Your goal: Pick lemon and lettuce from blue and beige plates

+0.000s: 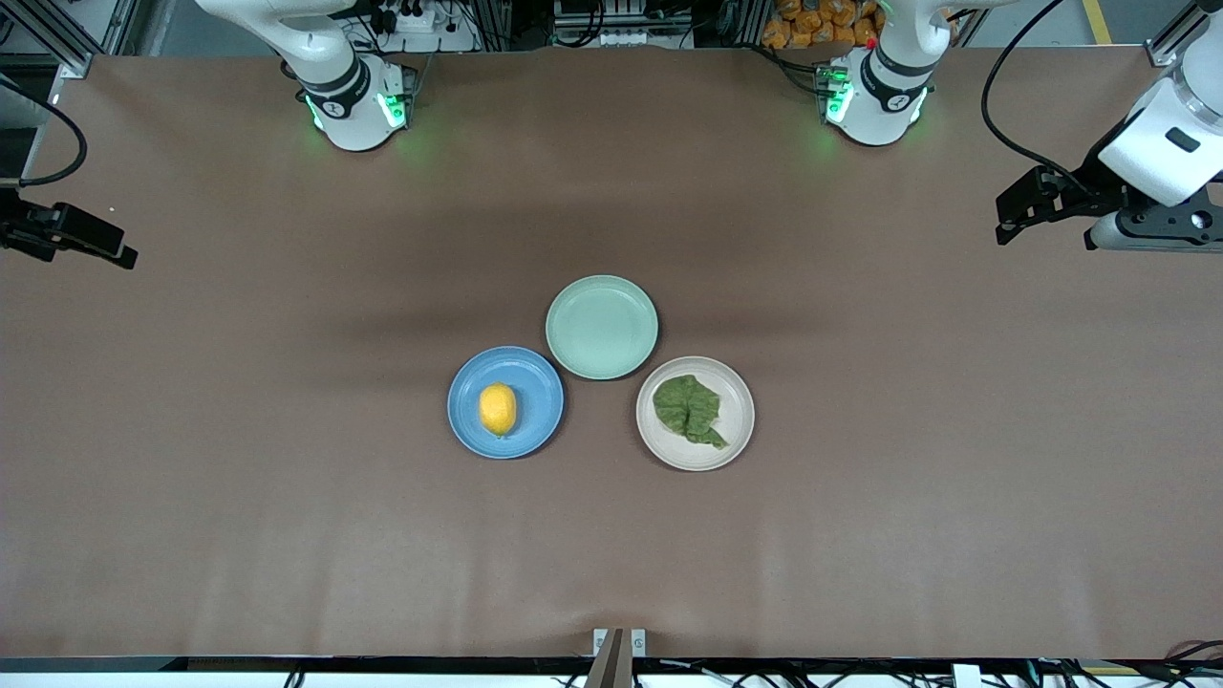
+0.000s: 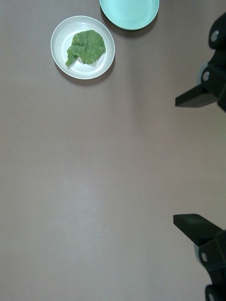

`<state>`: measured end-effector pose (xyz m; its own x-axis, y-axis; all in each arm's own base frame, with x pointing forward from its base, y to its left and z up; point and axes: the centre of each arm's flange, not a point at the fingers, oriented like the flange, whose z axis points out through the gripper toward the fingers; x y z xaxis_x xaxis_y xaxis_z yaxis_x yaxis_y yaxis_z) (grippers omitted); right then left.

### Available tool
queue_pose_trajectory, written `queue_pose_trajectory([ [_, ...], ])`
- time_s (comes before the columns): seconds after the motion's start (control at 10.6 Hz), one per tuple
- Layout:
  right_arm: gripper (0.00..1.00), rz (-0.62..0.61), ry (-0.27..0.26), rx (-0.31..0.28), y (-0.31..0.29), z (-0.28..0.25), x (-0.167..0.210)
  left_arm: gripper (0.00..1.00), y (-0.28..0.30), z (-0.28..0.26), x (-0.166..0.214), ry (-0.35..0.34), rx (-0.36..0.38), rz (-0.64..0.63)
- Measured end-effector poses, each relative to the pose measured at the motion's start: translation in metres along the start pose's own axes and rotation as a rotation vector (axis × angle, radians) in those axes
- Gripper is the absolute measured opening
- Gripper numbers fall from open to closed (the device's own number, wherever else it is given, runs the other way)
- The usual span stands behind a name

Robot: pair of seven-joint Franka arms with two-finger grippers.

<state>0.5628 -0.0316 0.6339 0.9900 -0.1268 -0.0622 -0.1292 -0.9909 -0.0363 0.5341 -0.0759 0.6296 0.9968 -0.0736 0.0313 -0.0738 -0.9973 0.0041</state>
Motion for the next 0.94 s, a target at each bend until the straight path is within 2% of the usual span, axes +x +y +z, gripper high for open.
queue_pose_trajectory([
  [0.57,1.00,0.000,-0.004,-0.001,0.000,0.002,0.001,1.00,0.004,0.001,0.000,-0.002,0.000,0.009],
  [0.94,1.00,-0.011,-0.028,-0.005,-0.009,0.017,0.009,1.00,0.007,0.017,0.008,-0.031,-0.001,0.013],
])
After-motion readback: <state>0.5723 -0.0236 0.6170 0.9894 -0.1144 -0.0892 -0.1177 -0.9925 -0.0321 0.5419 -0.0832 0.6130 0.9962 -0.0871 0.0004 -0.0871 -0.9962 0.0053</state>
